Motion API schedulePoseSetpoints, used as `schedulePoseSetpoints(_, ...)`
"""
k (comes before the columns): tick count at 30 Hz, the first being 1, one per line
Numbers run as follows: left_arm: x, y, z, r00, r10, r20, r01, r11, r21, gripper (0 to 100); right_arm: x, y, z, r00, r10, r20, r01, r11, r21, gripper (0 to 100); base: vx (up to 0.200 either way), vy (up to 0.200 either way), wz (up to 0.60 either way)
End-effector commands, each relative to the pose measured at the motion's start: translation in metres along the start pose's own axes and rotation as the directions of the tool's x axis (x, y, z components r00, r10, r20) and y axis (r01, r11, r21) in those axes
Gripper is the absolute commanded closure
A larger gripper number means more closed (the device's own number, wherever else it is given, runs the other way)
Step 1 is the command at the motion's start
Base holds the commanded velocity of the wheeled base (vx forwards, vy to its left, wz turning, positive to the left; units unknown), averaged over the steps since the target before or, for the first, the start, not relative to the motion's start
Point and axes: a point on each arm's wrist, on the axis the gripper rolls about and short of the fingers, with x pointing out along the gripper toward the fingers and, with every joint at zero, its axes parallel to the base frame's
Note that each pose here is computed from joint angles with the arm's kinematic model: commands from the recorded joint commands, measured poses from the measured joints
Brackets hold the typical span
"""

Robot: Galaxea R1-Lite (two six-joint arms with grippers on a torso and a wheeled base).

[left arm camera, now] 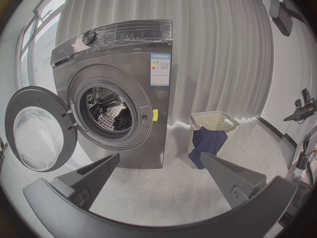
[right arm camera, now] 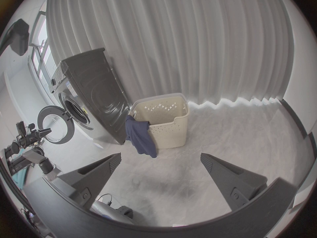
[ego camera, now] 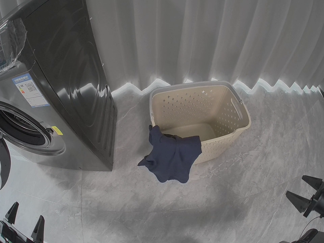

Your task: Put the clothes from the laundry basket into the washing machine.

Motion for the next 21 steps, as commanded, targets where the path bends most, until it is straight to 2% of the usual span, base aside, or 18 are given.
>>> schedulePoseSetpoints(1,0.000,0.000,-0.005,1.000,0.003,-0.001,-0.003,1.000,-0.004,0,0.113,0.003,0.010,0.958,0.146,-0.246,-0.139,0.989,0.046,0,0.000,0.000,0.00)
schedulePoseSetpoints(4,0.000,0.000,-0.005,1.000,0.004,-0.001,-0.004,1.000,-0.005,0,0.129,0.011,0.008,0.958,0.151,-0.244,-0.138,0.988,0.072,0,0.000,0.000,0.00)
schedulePoseSetpoints(7,0.000,0.000,-0.005,1.000,0.004,-0.001,-0.004,1.000,-0.004,0,0.135,0.031,0.006,0.950,0.194,-0.244,-0.170,0.979,0.116,0,0.000,0.000,0.00)
schedulePoseSetpoints(8,0.000,0.000,-0.005,1.000,0.004,-0.001,-0.004,1.000,-0.004,0,0.135,0.033,0.007,0.949,0.198,-0.244,-0.173,0.978,0.117,0,0.000,0.000,0.00)
schedulePoseSetpoints(9,0.000,0.000,-0.005,1.000,0.004,-0.001,-0.004,1.000,-0.004,0,0.139,0.041,0.007,0.947,0.199,-0.253,-0.173,0.977,0.121,0,0.000,0.000,0.00)
schedulePoseSetpoints(14,0.000,0.000,-0.005,1.000,0.004,-0.001,-0.004,1.000,-0.004,0,0.163,0.048,-0.001,0.941,0.143,-0.308,-0.117,0.988,0.102,0,0.000,0.000,0.00)
schedulePoseSetpoints(17,0.000,0.000,-0.005,1.000,0.004,-0.001,-0.004,1.000,-0.005,0,0.166,0.054,-0.004,0.933,0.162,-0.323,-0.138,0.986,0.096,0,0.000,0.000,0.00)
schedulePoseSetpoints(21,0.000,0.000,-0.005,1.000,0.004,-0.001,-0.004,1.000,-0.004,0,0.166,0.059,-0.007,0.923,0.176,-0.341,-0.155,0.984,0.089,0,0.150,0.000,0.00)
